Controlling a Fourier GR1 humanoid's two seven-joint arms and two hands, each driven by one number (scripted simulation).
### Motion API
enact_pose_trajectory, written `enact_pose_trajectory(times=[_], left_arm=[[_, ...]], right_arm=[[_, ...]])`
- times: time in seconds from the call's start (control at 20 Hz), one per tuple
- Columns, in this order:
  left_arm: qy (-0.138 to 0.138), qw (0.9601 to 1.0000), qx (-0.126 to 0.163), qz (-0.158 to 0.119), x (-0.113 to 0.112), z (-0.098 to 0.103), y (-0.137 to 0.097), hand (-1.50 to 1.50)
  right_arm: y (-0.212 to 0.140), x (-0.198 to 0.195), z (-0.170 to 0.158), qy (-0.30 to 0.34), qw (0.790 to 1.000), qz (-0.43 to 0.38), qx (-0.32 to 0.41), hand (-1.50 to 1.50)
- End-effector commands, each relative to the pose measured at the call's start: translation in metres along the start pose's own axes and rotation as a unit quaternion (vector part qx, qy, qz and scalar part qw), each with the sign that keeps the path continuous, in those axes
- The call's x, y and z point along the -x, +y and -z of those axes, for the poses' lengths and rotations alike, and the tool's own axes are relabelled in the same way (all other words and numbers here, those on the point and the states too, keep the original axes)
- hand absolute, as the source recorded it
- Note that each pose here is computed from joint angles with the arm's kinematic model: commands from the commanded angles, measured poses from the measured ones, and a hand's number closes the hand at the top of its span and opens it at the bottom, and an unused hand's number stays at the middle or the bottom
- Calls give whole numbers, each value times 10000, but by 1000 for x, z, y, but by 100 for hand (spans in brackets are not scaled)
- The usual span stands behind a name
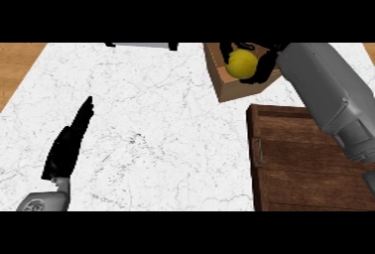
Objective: Pick the lemon from the tray and place it in the cardboard box
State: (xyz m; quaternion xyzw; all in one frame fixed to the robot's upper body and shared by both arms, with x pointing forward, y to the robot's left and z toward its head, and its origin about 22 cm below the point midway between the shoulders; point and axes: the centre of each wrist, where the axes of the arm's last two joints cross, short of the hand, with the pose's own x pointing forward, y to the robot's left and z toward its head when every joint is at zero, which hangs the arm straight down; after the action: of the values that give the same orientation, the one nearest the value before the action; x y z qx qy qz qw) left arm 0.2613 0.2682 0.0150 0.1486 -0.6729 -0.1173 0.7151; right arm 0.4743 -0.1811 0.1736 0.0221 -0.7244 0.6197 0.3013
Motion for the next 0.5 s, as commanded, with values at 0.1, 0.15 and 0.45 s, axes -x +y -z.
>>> enact_pose_trajectory(times=[0.1, 0.15, 0.45], left_arm=[[5, 10000, 37, -35, -2, 0, -7, 0], [-52, 10000, -4, -47, -10, 5, -4, 0], [12, 10000, -73, 3, 0, 0, 10, 0]], right_arm=[[19, 1, 24, 173, 9969, 563, -516, -150], [41, 7, 21, 72, 9963, 653, -547, -150], [58, 3, 37, -148, 9918, 1226, -332, -150]])
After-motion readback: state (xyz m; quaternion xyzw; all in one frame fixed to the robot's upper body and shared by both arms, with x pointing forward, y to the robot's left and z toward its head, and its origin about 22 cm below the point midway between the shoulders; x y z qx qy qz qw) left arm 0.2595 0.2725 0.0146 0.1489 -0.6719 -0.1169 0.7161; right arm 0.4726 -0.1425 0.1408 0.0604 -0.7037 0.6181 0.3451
